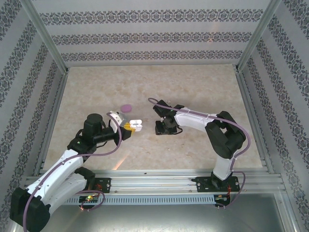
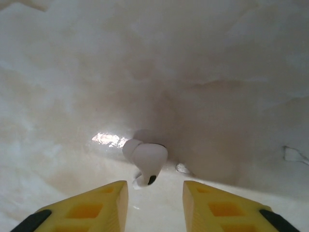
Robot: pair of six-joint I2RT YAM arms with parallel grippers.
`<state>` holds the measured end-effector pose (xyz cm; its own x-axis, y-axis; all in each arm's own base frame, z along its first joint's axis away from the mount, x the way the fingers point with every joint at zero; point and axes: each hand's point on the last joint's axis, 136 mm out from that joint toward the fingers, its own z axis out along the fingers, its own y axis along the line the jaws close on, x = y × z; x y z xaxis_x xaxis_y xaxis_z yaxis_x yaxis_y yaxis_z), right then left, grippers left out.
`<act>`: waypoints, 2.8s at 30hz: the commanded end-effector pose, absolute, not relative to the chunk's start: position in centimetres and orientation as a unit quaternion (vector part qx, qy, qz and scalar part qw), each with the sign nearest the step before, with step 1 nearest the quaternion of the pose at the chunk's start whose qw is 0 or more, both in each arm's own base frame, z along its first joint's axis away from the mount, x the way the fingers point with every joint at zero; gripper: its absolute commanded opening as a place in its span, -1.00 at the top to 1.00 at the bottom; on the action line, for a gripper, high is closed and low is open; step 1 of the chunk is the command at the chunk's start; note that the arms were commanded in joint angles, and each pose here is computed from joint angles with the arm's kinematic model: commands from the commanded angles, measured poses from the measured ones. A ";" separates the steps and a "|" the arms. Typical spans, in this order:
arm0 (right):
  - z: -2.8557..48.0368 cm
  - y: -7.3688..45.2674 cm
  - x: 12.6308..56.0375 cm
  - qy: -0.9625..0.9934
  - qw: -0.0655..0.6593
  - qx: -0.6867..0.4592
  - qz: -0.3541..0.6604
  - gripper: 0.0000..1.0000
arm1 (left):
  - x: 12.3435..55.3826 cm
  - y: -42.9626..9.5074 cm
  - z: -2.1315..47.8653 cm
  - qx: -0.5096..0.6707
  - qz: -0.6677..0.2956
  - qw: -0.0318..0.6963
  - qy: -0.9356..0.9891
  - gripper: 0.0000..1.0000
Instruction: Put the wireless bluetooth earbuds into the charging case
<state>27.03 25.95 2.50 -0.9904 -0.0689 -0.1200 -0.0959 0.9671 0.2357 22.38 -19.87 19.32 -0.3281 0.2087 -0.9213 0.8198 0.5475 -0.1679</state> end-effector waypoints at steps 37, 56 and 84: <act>1.4 23.1 27.9 0.962 0.028 -0.196 -0.187 0.61 | 23.8 -19.5 21.5 0.382 -0.265 0.499 0.731 1.00; 9.2 26.6 28.1 0.985 0.083 -0.092 0.120 0.19 | 21.4 -18.4 22.5 0.358 -0.279 0.531 0.715 1.00; 0.7 27.6 31.2 0.988 0.002 0.011 0.152 0.59 | 21.7 -18.7 19.5 0.305 -0.324 0.510 0.736 1.00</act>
